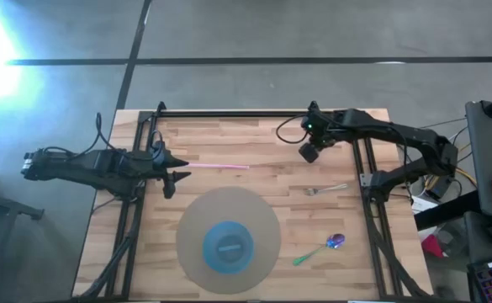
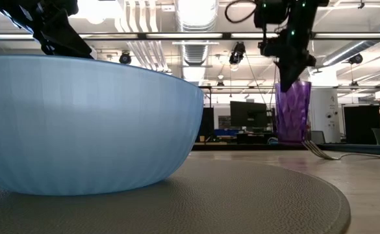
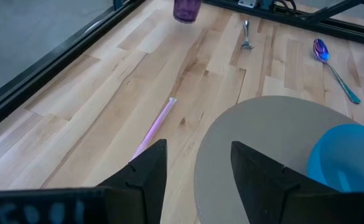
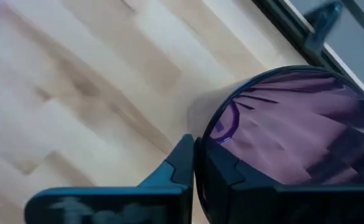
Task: Pick & Place Utensil
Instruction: Put the purple cup to the top right of the brown placemat
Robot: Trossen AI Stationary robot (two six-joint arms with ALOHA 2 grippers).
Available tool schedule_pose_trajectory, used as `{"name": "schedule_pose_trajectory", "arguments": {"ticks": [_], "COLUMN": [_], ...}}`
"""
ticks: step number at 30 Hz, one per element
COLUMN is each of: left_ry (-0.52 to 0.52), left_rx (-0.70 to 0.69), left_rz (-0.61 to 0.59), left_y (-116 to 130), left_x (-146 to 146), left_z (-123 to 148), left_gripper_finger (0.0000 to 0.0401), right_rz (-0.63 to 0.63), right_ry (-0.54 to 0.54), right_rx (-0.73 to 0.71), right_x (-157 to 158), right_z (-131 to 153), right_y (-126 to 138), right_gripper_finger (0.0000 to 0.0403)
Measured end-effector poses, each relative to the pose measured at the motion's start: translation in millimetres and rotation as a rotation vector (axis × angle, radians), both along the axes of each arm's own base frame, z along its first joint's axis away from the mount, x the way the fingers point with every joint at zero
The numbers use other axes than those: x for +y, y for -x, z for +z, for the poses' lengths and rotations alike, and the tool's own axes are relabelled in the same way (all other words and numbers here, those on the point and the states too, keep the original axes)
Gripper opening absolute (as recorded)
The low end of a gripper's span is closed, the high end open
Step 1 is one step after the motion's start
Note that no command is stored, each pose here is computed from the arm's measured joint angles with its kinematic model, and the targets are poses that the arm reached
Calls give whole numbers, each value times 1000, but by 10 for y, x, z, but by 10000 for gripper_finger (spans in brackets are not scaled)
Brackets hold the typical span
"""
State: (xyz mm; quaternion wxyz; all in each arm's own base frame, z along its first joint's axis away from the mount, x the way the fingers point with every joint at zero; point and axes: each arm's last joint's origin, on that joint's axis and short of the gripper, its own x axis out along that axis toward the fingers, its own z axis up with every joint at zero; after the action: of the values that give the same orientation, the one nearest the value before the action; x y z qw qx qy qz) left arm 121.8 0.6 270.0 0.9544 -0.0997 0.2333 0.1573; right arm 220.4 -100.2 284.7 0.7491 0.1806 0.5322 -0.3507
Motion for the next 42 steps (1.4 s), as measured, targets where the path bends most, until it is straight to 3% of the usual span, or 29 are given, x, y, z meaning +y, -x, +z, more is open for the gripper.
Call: {"name": "schedule_pose_trajectory", "arguments": {"ticks": [16,20,24,34,42], "left_ry": [2,2,2,1,-1], "left_rx": [0,-1,0,2,8], "left_rz": [1,1,1,1,1], "left_y": [0,0,0,-2,-10], "left_x": [0,0,0,0,0], "left_z": [0,0,-1,-6,-12], "left_gripper_finger": [170,170,170,170,170], "right_rz": [457,520,595,810,1000], "right_ry": [15,53,73,61,-71], "right_rx": [-187,-212,-188,78,138], "right_x": [916,1086,1206,1446,1652], "right_z": [540,612,648,477,218], "right_y": [-317,-382,-507,-903,-1103], "right_gripper_finger": [11,11,11,11,11]}}
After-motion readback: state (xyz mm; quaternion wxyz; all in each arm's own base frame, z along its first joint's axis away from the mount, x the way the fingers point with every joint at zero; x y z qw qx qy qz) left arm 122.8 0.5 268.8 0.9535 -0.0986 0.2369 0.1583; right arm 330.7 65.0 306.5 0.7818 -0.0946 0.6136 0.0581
